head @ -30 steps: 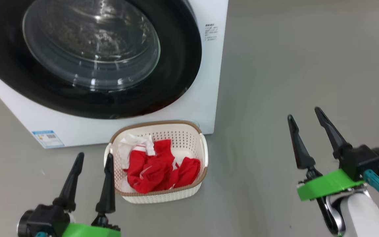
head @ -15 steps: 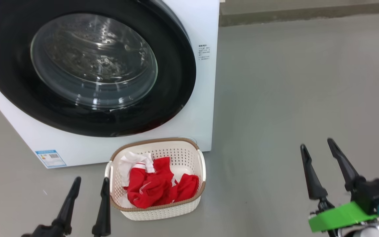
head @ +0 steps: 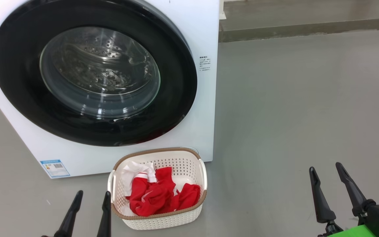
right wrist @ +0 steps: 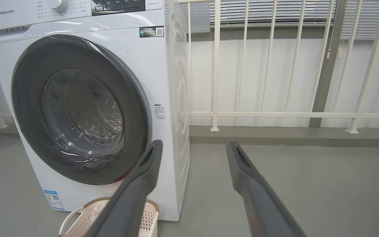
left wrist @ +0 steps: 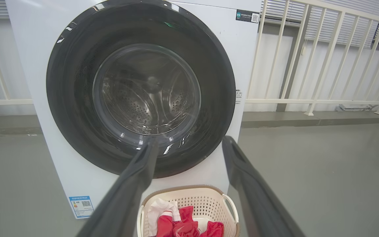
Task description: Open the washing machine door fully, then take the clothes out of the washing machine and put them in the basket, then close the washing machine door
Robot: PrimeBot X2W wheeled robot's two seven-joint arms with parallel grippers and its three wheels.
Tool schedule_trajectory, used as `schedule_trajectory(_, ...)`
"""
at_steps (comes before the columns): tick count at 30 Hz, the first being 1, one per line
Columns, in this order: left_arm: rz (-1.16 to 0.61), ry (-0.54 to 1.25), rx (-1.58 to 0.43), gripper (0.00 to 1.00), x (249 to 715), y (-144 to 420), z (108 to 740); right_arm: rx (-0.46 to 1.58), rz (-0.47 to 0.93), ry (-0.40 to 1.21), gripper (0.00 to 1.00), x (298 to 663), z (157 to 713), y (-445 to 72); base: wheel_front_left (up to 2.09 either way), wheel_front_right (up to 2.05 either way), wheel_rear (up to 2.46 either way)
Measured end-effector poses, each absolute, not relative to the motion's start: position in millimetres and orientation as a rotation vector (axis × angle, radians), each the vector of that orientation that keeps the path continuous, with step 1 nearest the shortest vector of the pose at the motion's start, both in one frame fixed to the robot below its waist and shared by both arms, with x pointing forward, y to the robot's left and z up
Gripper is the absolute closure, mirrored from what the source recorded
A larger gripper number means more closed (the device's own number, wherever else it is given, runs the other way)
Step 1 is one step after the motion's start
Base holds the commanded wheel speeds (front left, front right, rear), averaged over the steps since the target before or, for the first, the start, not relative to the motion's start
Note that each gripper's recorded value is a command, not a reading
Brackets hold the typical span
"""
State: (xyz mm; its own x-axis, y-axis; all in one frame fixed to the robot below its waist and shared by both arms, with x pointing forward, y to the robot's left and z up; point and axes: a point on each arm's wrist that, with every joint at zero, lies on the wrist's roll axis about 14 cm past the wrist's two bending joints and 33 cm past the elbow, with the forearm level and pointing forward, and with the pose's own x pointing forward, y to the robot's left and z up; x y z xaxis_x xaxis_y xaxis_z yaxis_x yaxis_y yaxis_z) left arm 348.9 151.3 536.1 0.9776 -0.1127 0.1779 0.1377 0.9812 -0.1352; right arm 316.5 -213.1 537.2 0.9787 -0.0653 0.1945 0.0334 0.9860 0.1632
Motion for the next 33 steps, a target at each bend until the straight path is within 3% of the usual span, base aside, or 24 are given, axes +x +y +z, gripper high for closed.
schedule_trajectory(10,-0.143,-0.172,-0.147,0.0,347.5,147.4,536.7,0.16,-0.044,-0.195,0.0,313.9,535.3,-210.6,0.0,0.0,0.0)
schedule_trajectory(11,-0.15,-0.171,-0.126,1.0,347.1,145.6,536.2,0.159,-0.042,-0.195,1.0,314.2,535.3,-210.2,0.0,0.0,0.0)
schedule_trajectory(17,-0.149,-0.077,-0.128,1.0,341.1,142.3,508.3,0.185,-0.052,-0.11,1.0,308.4,507.7,-207.0,0.0,0.0,0.0)
schedule_trajectory(33,-0.095,-0.015,-0.308,1.0,341.7,153.1,496.2,0.368,-0.079,-0.065,1.0,311.5,495.7,-209.9,0.0,0.0,0.0)
